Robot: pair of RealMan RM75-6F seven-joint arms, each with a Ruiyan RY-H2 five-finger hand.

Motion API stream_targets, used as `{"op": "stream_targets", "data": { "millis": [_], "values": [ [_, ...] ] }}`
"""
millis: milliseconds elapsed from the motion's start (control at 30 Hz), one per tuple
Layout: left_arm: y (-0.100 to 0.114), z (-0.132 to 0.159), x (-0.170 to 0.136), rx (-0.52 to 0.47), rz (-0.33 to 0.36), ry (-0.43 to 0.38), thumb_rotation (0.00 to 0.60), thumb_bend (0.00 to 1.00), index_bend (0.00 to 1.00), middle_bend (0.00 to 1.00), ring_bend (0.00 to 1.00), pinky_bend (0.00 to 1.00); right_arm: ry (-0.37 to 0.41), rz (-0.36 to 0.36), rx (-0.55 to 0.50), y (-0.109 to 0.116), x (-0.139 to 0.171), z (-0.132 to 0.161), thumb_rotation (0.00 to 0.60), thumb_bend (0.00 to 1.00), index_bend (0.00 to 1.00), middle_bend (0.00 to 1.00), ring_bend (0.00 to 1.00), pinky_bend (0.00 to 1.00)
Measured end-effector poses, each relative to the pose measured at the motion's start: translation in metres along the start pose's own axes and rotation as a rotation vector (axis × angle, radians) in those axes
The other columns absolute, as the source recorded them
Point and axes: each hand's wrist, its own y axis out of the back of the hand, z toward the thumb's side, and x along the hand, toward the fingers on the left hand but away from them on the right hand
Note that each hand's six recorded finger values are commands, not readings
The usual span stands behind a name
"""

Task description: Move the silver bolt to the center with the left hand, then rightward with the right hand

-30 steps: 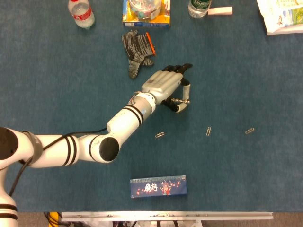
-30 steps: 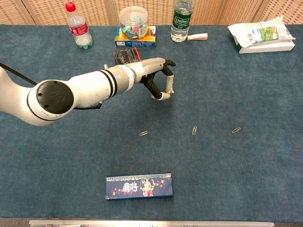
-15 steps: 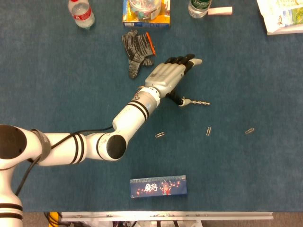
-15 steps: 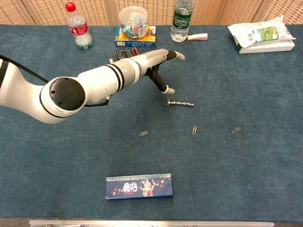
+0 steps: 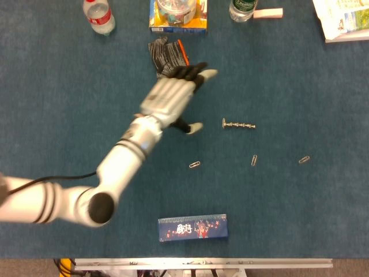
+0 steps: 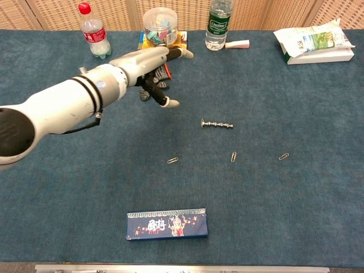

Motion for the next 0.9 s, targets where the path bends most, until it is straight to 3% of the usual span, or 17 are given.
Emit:
{"op": "stream_targets", "data": {
  "millis": [267,400,733,900],
  "values": [
    [0.031,-0.058,-0.071,0.187,0.143,0.095,0.600,0.20,0.10,0.00,0.00,0.00,0.033,0.031,-0.018,-0.011,-0.001,0.026,0.600,0.29,0.62,0.44,0.32,0.48],
    [0.037,-0.096,-0.108,0.255,0.167,0.171,0.600,0.20,0.11,0.00,0.00,0.00,0.053,0.051,-0.026,-0.018,-0.001,0.046,0.600,0.29,0.62,0.41,0.32,0.46],
    [0.041,-0.174,-0.182,0.184,0.204,0.314,0.600,0.20,0.14,0.00,0.00,0.00,0.125,0.134,-0.008,-0.044,-0.002,0.096,0.600,0.29,0.62,0.32,0.23,0.36],
    [0.044,-0.214,-0.224,0.195,0.240,0.391,0.600,0.20,0.14,0.00,0.00,0.00,0.156,0.176,-0.001,-0.059,-0.002,0.119,0.600,0.28,0.54,0.28,0.20,0.34]
  ]
}}
